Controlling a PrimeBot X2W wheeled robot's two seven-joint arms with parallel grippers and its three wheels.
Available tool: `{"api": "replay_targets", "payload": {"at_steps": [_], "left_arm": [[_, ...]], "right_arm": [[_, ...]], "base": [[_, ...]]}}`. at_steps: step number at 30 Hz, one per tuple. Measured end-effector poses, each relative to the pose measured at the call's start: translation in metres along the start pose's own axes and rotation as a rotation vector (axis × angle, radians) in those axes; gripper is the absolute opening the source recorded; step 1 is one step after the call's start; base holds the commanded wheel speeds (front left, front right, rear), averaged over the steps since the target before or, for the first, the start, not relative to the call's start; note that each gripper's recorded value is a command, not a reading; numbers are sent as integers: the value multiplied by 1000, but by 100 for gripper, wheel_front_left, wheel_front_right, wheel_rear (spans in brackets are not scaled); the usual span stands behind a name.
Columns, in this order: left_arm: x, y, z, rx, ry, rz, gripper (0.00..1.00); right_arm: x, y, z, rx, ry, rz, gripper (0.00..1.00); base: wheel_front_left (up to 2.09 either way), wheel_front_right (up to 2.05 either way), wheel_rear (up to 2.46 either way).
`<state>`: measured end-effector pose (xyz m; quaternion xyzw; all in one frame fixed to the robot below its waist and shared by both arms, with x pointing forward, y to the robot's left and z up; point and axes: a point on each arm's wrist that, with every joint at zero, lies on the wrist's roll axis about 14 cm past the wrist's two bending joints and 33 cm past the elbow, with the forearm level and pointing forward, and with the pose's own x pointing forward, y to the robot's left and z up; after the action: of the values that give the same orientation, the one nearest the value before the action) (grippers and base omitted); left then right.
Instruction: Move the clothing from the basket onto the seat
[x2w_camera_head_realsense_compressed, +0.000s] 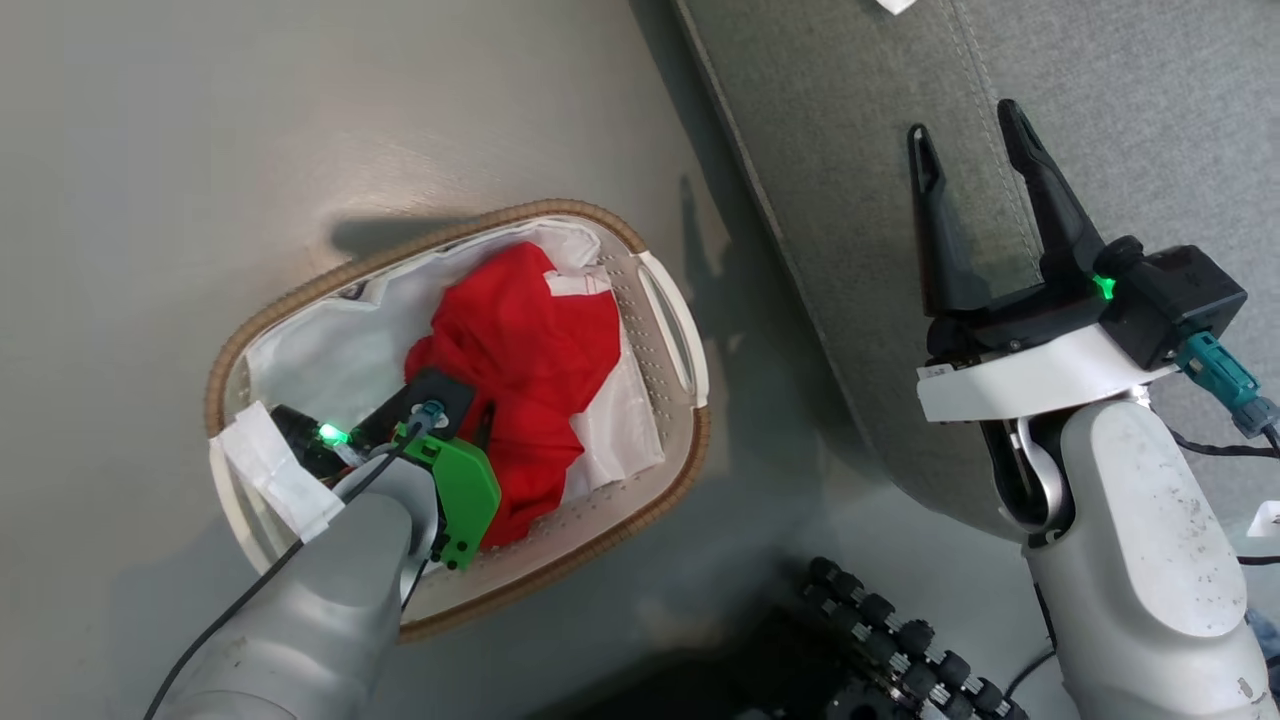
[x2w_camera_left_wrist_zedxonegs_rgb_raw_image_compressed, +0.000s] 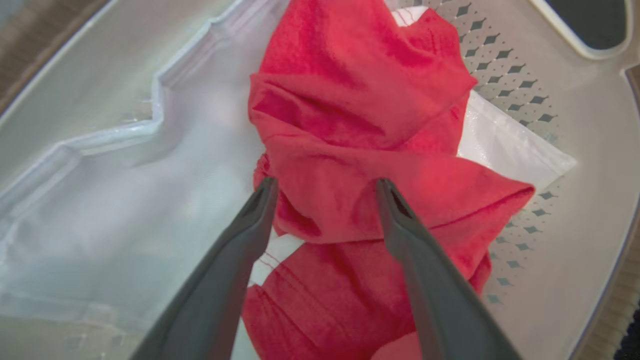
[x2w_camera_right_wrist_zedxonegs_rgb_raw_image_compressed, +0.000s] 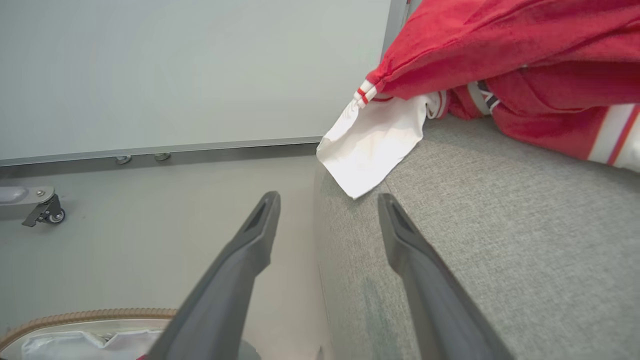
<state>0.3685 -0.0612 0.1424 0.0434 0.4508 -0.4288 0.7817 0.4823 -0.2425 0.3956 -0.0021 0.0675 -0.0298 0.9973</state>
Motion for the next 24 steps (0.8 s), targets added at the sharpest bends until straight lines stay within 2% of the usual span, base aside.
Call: {"api": "replay_targets", "payload": {"at_steps": [12,13,14,17,24], "left_arm": [[31,-14,-26,-63,118,-58,100],[32,-15,-28,-64,131,-62,86],[33,-16,-30,-65,141,-65,68],[33,-19,-38,-71,174,-77,2],[26,-21,-43,-62,189,-85,0]], "right_arm": [[-11,-16,-14,-24,57,-38,100],[-12,-16,-15,-27,60,-39,100],[-12,-17,-15,-29,62,-40,100],[-14,-18,-17,-31,69,-43,100],[-13,-15,-14,-25,62,-36,100]], "base": [[0,0,0],[0,0,0],[0,0,0],[0,0,0],[0,0,0]]}}
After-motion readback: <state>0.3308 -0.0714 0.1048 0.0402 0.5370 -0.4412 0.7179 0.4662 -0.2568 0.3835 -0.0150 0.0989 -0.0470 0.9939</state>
